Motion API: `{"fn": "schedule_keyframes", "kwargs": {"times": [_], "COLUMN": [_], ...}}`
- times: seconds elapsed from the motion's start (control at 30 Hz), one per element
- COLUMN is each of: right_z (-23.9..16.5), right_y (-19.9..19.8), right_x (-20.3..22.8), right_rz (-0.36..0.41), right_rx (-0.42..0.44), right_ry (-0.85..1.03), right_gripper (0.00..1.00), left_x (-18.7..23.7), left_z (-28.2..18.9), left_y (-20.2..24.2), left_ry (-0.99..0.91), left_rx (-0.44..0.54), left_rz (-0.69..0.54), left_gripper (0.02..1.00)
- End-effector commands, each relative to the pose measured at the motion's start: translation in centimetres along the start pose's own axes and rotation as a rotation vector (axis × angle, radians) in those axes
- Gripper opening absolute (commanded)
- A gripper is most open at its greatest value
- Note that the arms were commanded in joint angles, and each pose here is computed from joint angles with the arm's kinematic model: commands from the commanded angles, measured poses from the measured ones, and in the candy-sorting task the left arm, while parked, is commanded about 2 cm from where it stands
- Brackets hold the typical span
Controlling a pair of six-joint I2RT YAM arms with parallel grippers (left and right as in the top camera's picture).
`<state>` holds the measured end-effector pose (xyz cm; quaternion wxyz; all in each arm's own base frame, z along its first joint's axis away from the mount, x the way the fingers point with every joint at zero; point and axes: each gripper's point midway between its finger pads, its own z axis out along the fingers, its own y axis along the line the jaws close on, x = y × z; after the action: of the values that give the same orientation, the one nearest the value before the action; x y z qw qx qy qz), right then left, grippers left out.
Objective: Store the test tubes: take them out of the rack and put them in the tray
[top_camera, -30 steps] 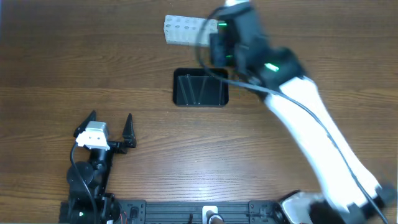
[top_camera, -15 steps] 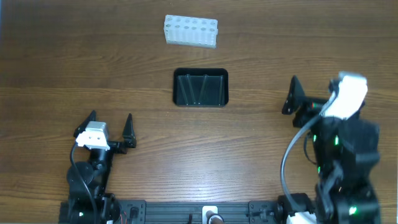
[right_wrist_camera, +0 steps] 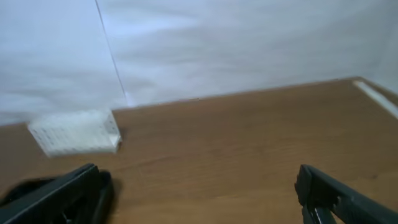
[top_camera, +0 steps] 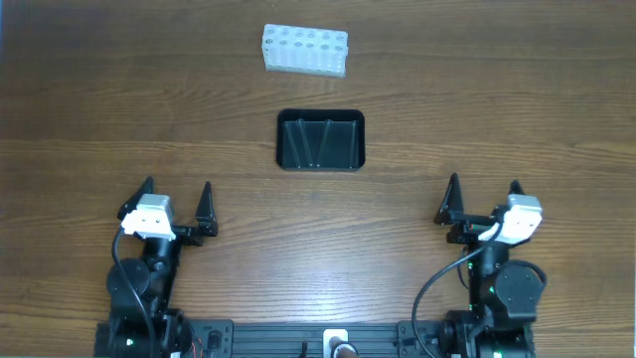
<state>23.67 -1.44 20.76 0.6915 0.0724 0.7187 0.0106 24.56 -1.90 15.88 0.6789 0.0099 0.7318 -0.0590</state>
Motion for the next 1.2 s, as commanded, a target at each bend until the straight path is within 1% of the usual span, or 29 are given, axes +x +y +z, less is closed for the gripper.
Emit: {"fn": "schedule_keyframes", "kwargs": {"times": [0.03,0.13,0.27,0.37,0.47,0.53,0.7,0.97,1.07,1.2], "right_z": [0.8,1.1,1.2,1.2,1.1,1.1,1.2,1.1,1.1,1.1], "right_y": [-0.3,-0.1,-0.3,0.0,0.7,0.8,0.5,0.5,0.2,-0.2], "right_x": [4.1,5.5,5.5,5.5,5.6,5.6,5.6,5.3,5.2,5.1], "right_rz": [-0.021,-0.024,-0.031,-0.034,-0.066,-0.072,-0.068,-0.066,-0.1,-0.105], "right_rx": [0.014,0.004,0.012,-0.001,-0.026,-0.032,-0.023,-0.031,-0.019,-0.002], "right_ry": [0.049,0.06,0.055,0.057,0.057,0.057,0.056,0.041,0.037,0.036], "right_gripper": [0.993,0.991,0.993,0.993,0.993,0.991,0.993,0.991,0.991,0.991], "left_x": [0.2,0.2,0.2,0.2,0.2,0.2,0.2,0.2,0.2,0.2], "left_z": [0.0,0.0,0.0,0.0,0.0,0.0,0.0,0.0,0.0,0.0], "left_y": [0.0,0.0,0.0,0.0,0.0,0.0,0.0,0.0,0.0,0.0], "left_ry": [0.003,0.003,0.003,0.002,0.003,0.003,0.003,0.003,0.003,0.003], "left_rx": [0.002,0.002,0.002,0.002,0.002,0.002,0.002,0.002,0.002,0.002], "left_rz": [0.007,0.007,0.007,0.007,0.007,0.007,0.007,0.007,0.007,0.007], "left_gripper": [1.0,0.998,1.0,1.0,0.998,1.0,1.0,0.998,1.0,1.0]}}
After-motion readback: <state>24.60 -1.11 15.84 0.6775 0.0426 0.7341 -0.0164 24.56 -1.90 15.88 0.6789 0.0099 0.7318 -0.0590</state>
